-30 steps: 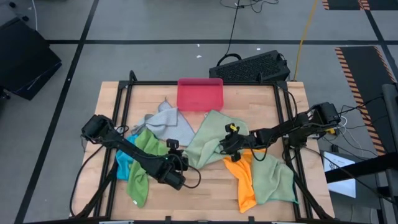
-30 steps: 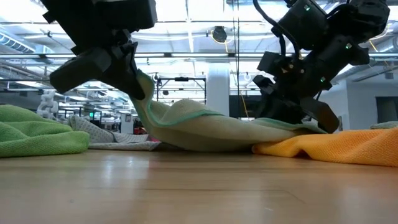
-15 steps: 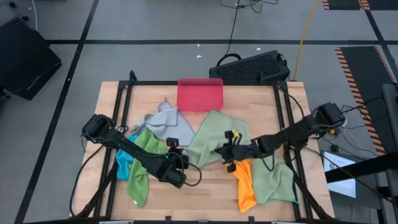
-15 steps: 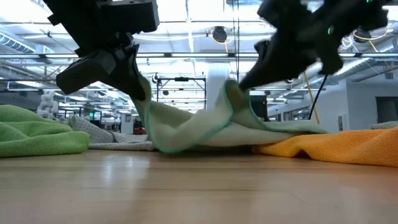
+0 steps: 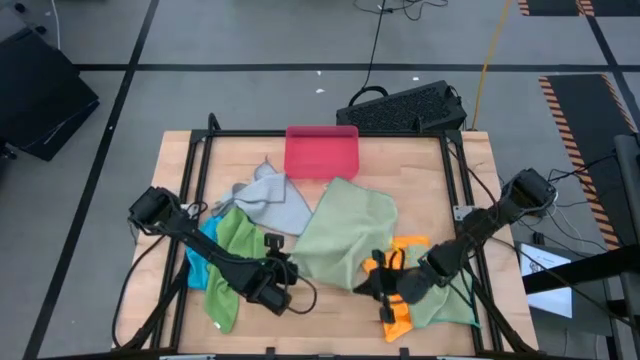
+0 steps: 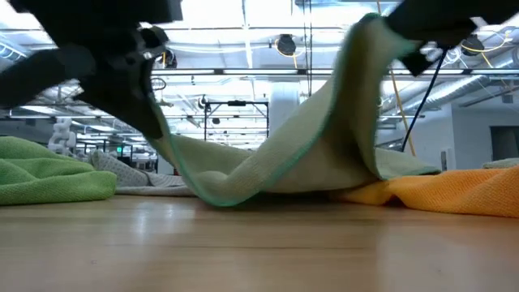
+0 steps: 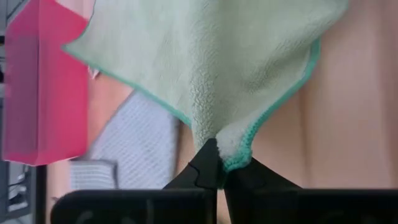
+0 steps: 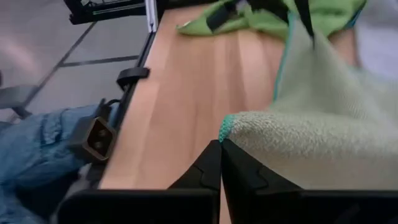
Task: Fold microfiber towels
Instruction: Fold the top light green towel
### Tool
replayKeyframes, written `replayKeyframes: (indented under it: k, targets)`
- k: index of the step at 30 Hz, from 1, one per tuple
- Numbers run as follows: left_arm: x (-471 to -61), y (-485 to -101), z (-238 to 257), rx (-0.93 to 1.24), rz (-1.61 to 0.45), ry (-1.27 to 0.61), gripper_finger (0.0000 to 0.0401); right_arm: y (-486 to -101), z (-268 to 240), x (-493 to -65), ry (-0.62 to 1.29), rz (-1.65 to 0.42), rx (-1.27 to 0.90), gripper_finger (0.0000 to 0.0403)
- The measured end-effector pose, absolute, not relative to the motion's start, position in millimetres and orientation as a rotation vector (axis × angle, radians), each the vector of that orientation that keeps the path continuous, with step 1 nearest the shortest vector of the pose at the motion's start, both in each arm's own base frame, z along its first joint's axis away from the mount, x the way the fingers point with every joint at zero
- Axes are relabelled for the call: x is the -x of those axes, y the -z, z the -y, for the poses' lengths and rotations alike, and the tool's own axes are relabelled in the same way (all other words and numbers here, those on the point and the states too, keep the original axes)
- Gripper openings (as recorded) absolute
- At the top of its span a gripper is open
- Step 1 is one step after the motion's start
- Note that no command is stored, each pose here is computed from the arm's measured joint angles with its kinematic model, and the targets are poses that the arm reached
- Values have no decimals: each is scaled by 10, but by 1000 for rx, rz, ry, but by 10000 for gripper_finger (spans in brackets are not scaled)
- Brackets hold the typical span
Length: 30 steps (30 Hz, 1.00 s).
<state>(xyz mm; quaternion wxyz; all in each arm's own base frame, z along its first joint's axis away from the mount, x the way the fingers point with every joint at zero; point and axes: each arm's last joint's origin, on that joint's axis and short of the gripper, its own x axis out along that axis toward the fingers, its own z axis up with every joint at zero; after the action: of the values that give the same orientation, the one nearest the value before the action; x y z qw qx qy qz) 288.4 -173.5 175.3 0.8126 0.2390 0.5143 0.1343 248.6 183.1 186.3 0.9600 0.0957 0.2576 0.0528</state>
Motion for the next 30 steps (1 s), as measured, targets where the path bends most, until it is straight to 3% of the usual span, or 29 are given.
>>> replayKeyframes:
  k: [12,20,30]
  targets:
    - [-2663,-1771,2087,-410,-953,-332,26,-1497,-2189,-2323,-27,-554,-314,0]
    - [-2603,-1785,2287,-381,-896,-244,27,-1199,-2240,-2335,18,-608,-324,0]
    - [-2424,-1703,2405,-389,-912,-191,40,-1176,-2266,-2313,13,-647,-430,20]
